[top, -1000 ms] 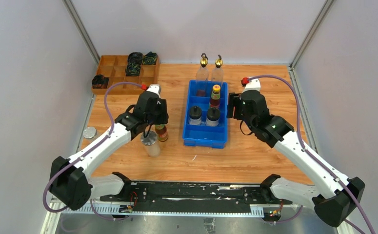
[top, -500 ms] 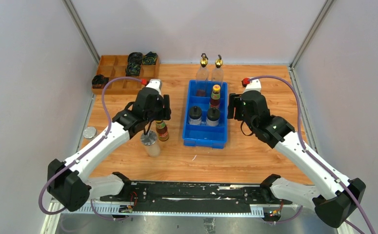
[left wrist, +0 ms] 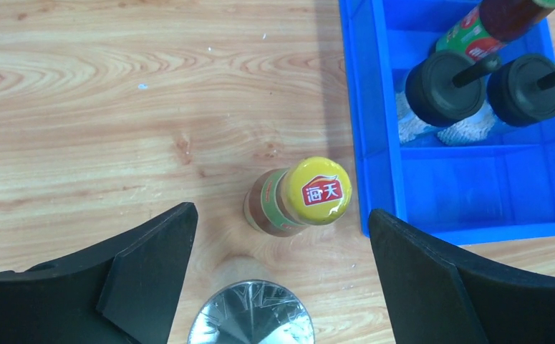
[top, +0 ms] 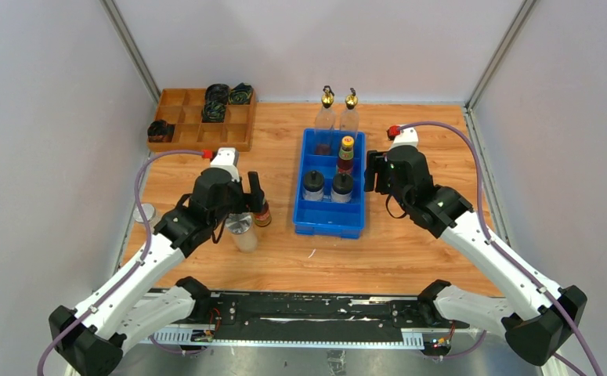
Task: Organize the condiment bottles
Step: Move the bottle to the center of the board, then pick up the bottle from the center of the board.
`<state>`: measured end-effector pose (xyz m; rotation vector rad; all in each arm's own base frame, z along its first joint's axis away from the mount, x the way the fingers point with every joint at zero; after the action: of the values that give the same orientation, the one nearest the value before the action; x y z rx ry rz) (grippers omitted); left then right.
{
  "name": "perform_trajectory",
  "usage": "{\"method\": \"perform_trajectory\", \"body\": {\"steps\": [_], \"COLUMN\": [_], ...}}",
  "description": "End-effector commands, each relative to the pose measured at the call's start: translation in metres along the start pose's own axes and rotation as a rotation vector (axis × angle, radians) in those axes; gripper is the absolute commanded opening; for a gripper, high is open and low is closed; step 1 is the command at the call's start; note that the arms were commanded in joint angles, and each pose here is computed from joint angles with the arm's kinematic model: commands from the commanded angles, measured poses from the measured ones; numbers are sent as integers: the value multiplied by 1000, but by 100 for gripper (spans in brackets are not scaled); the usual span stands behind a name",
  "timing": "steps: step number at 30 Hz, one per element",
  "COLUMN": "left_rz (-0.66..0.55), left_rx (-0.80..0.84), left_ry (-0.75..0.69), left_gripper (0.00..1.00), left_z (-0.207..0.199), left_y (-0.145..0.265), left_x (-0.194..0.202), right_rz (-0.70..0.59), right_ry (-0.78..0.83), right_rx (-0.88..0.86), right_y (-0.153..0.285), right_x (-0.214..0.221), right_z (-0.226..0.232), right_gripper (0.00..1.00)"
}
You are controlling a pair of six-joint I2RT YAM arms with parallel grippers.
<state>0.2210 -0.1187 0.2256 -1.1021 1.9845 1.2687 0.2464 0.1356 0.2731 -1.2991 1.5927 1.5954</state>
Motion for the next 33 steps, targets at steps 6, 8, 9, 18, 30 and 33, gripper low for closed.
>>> {"method": "perform_trajectory", "body": {"steps": [6, 8, 9, 18, 30, 33], "left_rz": [18, 18, 17, 39, -35, -27], "left_rx": [4, 6, 9, 51, 95, 100], "left_ry": [-41, -43, -45, -65, -84, -110], "left_gripper": [84, 78, 73, 49, 44, 44], "left_z": [1, -1, -2, -15, -45, -58], "left_y": [-16, -19, -20, -34, -19, -18], "left_x": [15, 16, 17, 18, -31, -47], "right_rz": [29, 29, 28, 43, 41, 36], "right_ry": [5, 9, 10, 15, 9, 11], "right_rx": [-28, -26, -24, -26, -14, -11], "right_y": [1, 1, 1, -1, 1, 2], "right_x": [10, 10, 10, 15, 18, 18], "right_z": [7, 6, 6, 7, 5, 3], "right_gripper": [70, 70, 70, 70, 69, 69]}}
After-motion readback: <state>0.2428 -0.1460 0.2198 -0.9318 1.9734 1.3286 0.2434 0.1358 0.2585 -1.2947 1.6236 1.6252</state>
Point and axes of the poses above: each gripper's point midway between its finger pads, its own y axis back along the fingers, its own z axis along the line the jaws close on, x = y × z, the point moved 5 cm from there along y, back along the fingers, and after that the axes turned 15 degrees about y, right-handed, at the moved point
